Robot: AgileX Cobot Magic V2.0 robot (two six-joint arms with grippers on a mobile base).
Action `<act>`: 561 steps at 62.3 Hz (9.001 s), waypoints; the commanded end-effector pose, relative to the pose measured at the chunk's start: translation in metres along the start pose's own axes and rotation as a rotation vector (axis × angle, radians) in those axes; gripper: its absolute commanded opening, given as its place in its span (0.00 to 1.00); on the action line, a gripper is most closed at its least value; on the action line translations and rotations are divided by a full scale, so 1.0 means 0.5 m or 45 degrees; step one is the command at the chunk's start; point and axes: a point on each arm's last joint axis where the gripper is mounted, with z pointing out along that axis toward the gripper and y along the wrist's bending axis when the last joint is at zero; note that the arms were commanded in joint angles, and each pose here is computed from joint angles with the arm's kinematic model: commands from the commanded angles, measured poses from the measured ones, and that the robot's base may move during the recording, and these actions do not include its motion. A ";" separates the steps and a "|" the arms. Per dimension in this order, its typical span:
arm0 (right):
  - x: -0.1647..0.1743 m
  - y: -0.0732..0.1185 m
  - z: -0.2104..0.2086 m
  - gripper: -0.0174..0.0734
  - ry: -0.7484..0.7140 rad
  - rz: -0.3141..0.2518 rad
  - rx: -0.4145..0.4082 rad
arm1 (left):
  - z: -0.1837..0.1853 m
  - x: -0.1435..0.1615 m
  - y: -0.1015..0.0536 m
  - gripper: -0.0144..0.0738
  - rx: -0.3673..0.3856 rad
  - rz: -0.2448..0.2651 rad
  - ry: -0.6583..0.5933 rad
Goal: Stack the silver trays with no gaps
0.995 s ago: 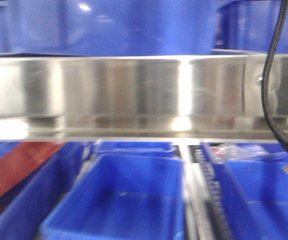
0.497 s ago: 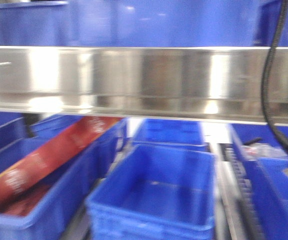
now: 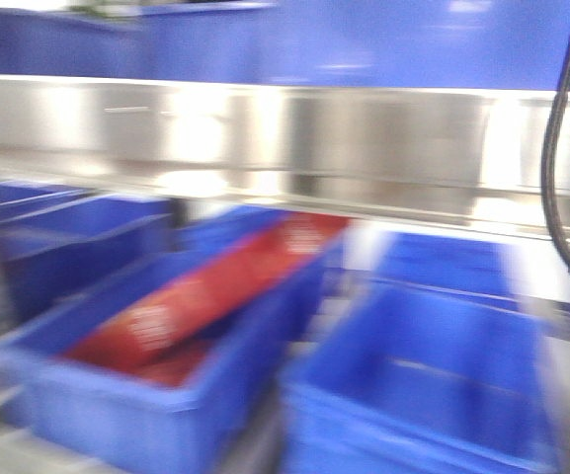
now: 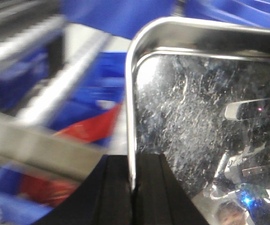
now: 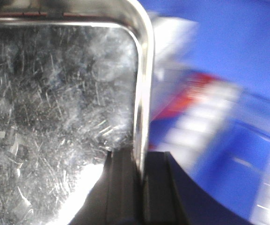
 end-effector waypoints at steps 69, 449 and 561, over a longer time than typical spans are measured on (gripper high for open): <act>-0.011 0.016 -0.006 0.11 -0.083 -0.025 -0.095 | -0.014 -0.018 -0.013 0.14 0.048 -0.037 -0.077; -0.061 0.067 -0.028 0.11 -0.465 -0.068 -0.473 | -0.015 -0.026 -0.013 0.14 0.053 -0.033 -0.134; -0.063 0.069 -0.029 0.11 -0.481 -0.076 -0.484 | -0.015 -0.026 -0.013 0.14 0.053 -0.033 -0.134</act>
